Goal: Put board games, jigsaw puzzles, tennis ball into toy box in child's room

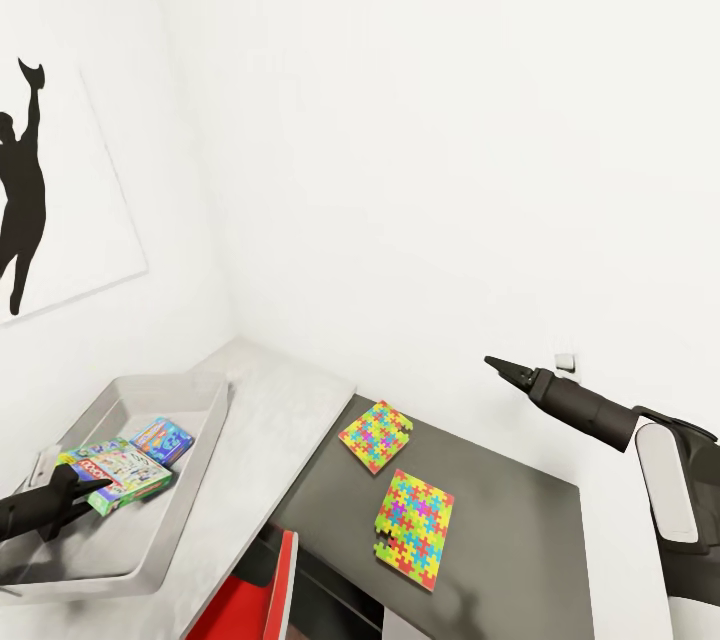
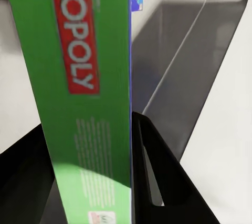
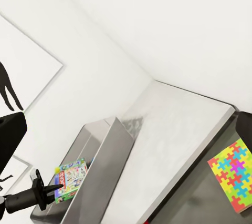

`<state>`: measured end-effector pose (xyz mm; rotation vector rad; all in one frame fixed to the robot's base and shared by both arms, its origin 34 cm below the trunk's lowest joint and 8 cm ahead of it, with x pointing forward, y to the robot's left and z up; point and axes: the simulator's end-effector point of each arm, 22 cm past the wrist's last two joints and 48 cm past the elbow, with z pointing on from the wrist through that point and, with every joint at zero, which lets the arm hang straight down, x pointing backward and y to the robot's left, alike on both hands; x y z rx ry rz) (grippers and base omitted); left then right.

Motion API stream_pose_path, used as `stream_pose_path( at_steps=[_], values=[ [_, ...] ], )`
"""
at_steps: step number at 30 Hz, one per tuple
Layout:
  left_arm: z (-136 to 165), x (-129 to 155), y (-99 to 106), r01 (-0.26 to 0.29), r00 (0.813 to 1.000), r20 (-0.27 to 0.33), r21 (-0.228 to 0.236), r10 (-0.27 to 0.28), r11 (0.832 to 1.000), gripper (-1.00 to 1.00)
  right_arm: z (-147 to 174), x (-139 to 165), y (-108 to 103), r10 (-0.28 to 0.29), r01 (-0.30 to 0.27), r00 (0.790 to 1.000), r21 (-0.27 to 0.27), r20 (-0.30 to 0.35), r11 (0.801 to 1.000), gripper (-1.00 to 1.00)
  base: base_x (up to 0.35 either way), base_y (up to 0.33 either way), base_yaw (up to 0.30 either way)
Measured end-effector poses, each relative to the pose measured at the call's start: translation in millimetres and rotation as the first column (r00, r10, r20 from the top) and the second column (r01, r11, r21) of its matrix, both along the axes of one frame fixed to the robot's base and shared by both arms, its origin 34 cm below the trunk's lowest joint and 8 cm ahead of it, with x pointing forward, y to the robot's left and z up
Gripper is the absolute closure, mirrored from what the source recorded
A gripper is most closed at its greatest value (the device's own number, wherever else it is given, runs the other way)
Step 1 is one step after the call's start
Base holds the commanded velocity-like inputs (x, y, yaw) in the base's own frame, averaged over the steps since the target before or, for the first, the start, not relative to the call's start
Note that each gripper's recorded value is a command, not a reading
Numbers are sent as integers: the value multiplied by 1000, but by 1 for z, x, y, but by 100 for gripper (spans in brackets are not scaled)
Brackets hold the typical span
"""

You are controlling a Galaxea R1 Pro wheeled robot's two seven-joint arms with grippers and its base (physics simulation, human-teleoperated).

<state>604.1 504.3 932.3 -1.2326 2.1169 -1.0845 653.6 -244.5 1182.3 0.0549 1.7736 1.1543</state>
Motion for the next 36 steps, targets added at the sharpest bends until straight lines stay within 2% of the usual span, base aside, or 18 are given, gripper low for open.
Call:
stream_pose_path(
  at_steps=[5,6,23,36],
  values=[
    [0,0,0,-1,1000,0,0,1,1000,100,0,0,0,0,0,1000,-1,0,1000,-100,0,0,0],
    [0,0,0,-1,1000,0,0,1,1000,-100,0,0,0,0,0,1000,-1,0,1000,-100,0,0,0],
    [1,0,1,-4,1000,2,-2,4,1000,-100,0,0,0,0,0,1000,0,0,1000,-100,0,0,0],
    [5,0,5,-25,1000,16,-24,25,999,-100,-4,2,-1,-13,12,1000,-7,-11,1000,-100,0,0,0]
  ],
)
